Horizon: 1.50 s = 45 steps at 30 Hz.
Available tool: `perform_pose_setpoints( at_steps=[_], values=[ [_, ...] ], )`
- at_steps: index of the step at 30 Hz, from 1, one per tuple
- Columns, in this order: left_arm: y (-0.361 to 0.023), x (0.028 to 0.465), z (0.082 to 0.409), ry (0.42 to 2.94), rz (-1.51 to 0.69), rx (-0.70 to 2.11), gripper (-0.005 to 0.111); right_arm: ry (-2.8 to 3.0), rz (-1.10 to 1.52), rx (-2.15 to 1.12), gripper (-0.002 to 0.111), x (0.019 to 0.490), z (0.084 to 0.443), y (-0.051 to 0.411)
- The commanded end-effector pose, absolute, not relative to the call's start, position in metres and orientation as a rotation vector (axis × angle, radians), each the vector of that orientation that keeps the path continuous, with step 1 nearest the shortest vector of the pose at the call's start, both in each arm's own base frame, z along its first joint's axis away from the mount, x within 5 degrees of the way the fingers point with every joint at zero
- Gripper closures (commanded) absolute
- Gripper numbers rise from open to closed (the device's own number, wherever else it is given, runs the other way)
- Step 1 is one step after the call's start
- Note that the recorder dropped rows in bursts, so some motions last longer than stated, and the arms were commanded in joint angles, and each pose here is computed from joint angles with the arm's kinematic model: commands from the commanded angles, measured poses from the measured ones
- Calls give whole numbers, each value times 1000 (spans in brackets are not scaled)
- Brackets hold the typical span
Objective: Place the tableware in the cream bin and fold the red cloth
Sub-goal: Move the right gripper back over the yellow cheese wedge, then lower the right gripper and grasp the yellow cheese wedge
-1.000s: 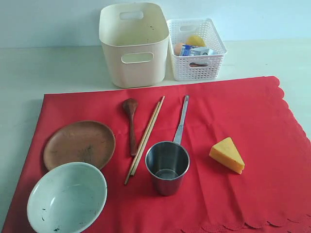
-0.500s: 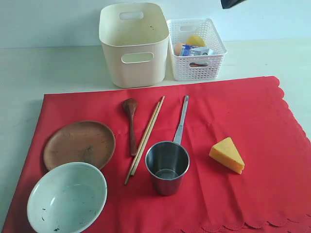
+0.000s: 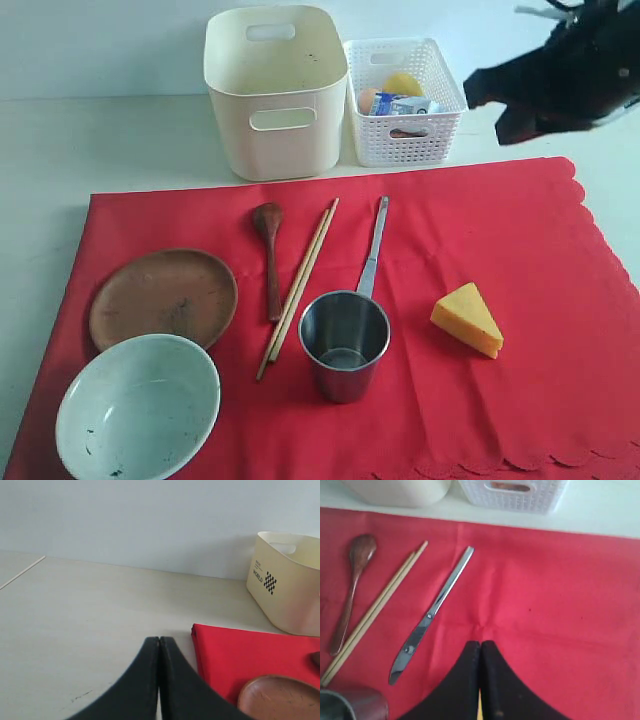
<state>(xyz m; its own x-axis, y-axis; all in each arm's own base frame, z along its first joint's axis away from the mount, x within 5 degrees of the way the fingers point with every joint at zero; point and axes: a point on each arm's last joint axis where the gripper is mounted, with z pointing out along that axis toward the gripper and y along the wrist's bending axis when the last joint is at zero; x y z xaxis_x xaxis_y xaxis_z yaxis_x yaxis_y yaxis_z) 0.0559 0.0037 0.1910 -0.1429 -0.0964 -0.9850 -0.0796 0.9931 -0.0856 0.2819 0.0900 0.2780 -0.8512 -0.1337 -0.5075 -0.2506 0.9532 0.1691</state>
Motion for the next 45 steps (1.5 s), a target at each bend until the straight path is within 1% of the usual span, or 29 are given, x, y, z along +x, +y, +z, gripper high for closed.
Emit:
perform_pose_setpoints(
  at_steps=[1, 2, 3, 4, 5, 8, 9, 10, 11, 12, 14, 16, 18, 20, 25, 28, 31, 33, 36, 40, 43, 45],
  values=[
    [4, 56, 194, 1695, -20, -135, 105, 2625, 411, -360, 108, 251, 256, 90],
    [4, 56, 194, 1695, -20, -135, 105, 2632, 439, -375, 108, 246, 252, 91],
    [4, 56, 194, 1695, -20, -135, 105, 2664, 489, -399, 108, 237, 240, 92],
    [4, 56, 194, 1695, -20, -135, 105, 2682, 492, -401, 108, 233, 235, 92],
    [4, 56, 194, 1695, -20, -135, 105, 2732, 490, -398, 108, 226, 222, 90],
    [4, 56, 194, 1695, -20, -135, 105, 2788, 480, -395, 108, 215, 206, 86],
    [4, 56, 194, 1695, -20, -135, 105, 2795, 475, -399, 103, 214, 204, 86],
    [4, 56, 194, 1695, -20, -135, 105, 2798, 478, -384, 94, 214, 204, 86],
    [4, 56, 194, 1695, -20, -135, 105, 2798, 478, -384, 88, 214, 204, 86],
    [4, 56, 194, 1695, -20, -135, 105, 2804, 477, -383, 74, 215, 203, 86],
    [4, 56, 194, 1695, -20, -135, 105, 2828, 475, -384, 53, 217, 197, 86],
    [4, 56, 194, 1695, -20, -135, 105, 2857, 462, -420, 40, 222, 186, 87],
    [4, 56, 194, 1695, -20, -135, 105, 2903, 453, -413, 36, 227, 172, 88],
    [4, 56, 194, 1695, -20, -135, 105, 2952, 455, -418, 36, 233, 162, 90],
    [4, 56, 194, 1695, -20, -135, 105, 2952, 418, -457, 36, 259, 149, 95],
    [4, 56, 194, 1695, -20, -135, 105, 2971, 409, -469, 36, 266, 142, 97],
    [4, 56, 194, 1695, -20, -135, 105, 2938, 373, -600, 36, 268, 140, 114],
    [4, 56, 194, 1695, -20, -135, 105, 2873, 266, -695, 36, 272, 133, 121],
    [4, 56, 194, 1695, -20, -135, 105, 2894, 198, -628, 36, 277, 123, 119],
    [4, 56, 194, 1695, -20, -135, 105, 2899, 169, -639, 37, 278, 116, 117],
    [4, 56, 194, 1695, -20, -135, 105, 2876, 171, -627, 42, 280, 117, 118],
    [4, 56, 194, 1695, -20, -135, 105, 2872, 171, -625, 50, 281, 117, 118]
  ],
)
